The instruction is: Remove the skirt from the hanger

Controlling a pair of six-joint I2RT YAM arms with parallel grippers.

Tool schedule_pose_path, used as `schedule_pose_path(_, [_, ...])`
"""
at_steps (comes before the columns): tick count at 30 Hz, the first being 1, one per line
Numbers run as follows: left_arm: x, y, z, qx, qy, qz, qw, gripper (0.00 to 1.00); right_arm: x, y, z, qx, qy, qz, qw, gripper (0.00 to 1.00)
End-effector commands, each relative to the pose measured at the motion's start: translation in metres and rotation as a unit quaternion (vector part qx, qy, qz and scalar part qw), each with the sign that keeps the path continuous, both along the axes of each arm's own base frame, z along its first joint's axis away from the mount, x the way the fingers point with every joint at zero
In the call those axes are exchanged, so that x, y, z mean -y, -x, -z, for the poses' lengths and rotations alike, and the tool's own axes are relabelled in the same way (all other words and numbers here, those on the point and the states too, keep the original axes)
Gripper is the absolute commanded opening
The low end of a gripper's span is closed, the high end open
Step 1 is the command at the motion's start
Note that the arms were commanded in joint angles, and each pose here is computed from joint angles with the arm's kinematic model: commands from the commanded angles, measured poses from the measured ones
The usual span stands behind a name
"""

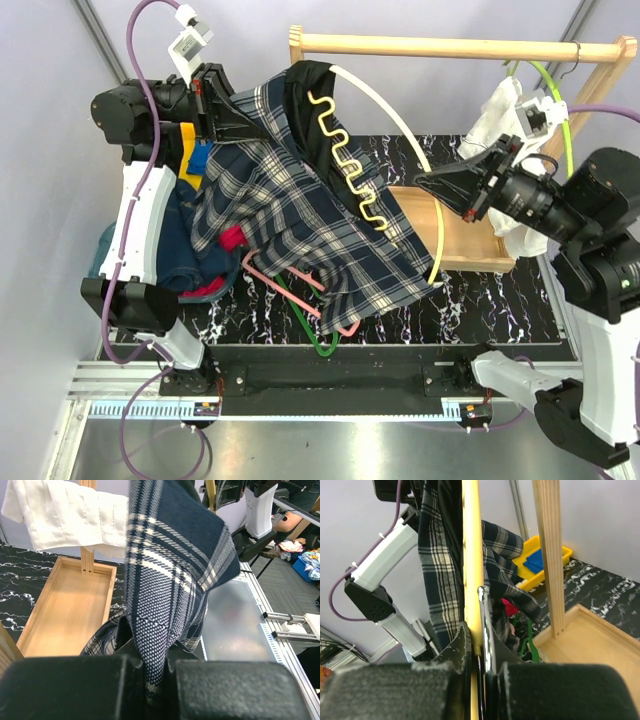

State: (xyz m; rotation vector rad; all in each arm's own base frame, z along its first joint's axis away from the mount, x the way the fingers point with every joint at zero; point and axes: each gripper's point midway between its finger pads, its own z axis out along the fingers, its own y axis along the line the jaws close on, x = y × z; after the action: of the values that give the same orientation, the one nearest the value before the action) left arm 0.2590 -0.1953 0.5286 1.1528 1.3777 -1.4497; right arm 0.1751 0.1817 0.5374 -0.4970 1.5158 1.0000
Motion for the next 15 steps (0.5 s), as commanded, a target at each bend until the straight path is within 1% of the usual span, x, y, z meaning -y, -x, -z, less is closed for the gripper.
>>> schedule_pose_path(1, [-0.017, -0.015, -0.018, 0.019, 0.032, -0.054, 0.998, 0.0, 0.044, 0.03, -0.002, 0.021, 0.012, 0.098, 0.995, 0.0])
schedule_pose_path(4, [-0.017, -0.012, -0.016, 0.013, 0.034, -0.055, 0.998, 0.0, 0.064, 0.041, -0.017, 0.055, 0.008, 0.142, 0.988, 0.0])
schedule_pose_path(5, [-0.023, -0.015, -0.016, 0.013, 0.035, -0.067, 0.997, 0.0, 0.069, 0.043, -0.019, 0.059, 0.008, 0.154, 0.986, 0.0])
schedule_pose_path(6, [-0.024, -0.012, -0.017, 0.015, 0.036, -0.069, 0.997, 0.0, 0.078, 0.043, -0.024, 0.068, 0.004, 0.18, 0.981, 0.0])
schedule_pose_path(10, [-0.027, -0.008, -0.008, 0.003, 0.036, -0.075, 0.996, 0.0, 0.092, 0.045, -0.05, 0.106, -0.024, 0.216, 0.97, 0.0])
schedule_pose_path(13, [-0.03, -0.008, -0.005, -0.008, 0.036, -0.082, 0.996, 0.0, 0.091, 0.038, -0.069, 0.126, -0.053, 0.223, 0.965, 0.0])
schedule_pose_path(14, [-0.031, -0.008, -0.007, -0.011, 0.036, -0.085, 0.996, 0.0, 0.095, 0.039, -0.088, 0.157, -0.08, 0.231, 0.957, 0.0])
schedule_pose_path(15, [-0.032, -0.004, -0.014, -0.003, 0.036, -0.087, 0.995, 0.0, 0.106, 0.038, -0.1, 0.172, -0.106, 0.259, 0.944, 0.0])
